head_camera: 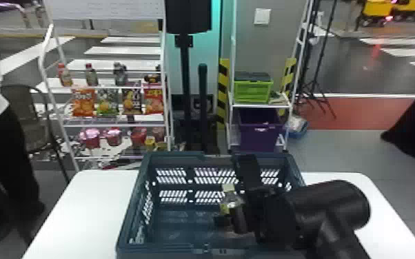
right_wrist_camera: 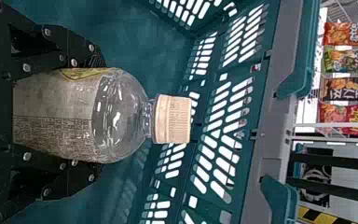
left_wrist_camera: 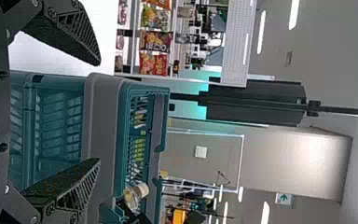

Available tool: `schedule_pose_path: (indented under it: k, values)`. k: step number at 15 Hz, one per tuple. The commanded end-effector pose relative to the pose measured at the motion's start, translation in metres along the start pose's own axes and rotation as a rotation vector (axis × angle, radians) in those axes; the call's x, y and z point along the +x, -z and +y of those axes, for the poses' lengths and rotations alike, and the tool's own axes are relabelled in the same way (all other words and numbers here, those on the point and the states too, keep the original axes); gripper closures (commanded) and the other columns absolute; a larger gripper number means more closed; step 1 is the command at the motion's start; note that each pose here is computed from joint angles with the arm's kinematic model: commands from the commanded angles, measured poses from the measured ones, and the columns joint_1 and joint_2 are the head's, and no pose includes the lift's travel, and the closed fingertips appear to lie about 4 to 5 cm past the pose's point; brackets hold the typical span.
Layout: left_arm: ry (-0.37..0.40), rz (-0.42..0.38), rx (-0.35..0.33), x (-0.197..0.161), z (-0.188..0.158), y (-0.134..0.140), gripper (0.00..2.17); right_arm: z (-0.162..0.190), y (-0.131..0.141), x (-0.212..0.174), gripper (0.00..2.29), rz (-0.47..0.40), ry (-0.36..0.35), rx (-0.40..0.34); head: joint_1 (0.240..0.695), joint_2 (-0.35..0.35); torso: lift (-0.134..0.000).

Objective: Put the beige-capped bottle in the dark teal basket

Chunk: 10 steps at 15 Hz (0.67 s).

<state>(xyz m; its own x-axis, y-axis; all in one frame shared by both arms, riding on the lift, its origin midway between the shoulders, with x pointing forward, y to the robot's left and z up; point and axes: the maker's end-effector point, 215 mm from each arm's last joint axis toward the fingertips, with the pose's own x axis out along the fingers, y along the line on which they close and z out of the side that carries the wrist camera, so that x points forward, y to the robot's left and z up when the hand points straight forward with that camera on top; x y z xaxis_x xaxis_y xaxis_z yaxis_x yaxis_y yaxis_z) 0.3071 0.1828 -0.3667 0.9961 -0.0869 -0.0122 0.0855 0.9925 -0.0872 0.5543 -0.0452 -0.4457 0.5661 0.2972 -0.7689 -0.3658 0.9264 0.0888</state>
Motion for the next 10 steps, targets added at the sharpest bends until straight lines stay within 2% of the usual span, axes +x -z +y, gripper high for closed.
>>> schedule_pose_path:
  k: [1,2,3,4,7,10]
  values:
    - [-0.002,-0.006,-0.003,-0.002,0.001,-0.001,0.16,0.002,0.003,0.006,2.26,0.011,-0.014,0.010,0.499,0.000,0.000]
    - [-0.003,-0.005,-0.002,-0.002,0.001,-0.001,0.16,0.006,0.005,0.008,2.19,0.020,-0.022,0.008,0.499,0.000,0.000]
    - [-0.005,-0.005,-0.003,-0.003,0.001,0.000,0.16,0.006,0.002,0.010,2.03,0.011,-0.021,0.004,0.499,0.000,0.000]
    - [-0.005,-0.006,-0.004,-0.003,0.002,-0.001,0.15,0.008,-0.004,0.011,1.66,-0.012,-0.028,0.006,0.499,0.000,0.000]
    - [-0.006,-0.008,-0.004,-0.004,0.002,-0.002,0.16,0.009,-0.006,0.010,0.06,-0.020,-0.015,0.001,0.499,0.000,0.000]
    - [-0.007,-0.009,-0.003,-0.003,0.003,-0.002,0.16,0.009,-0.005,0.010,0.02,-0.019,-0.013,-0.001,0.499,0.000,0.000]
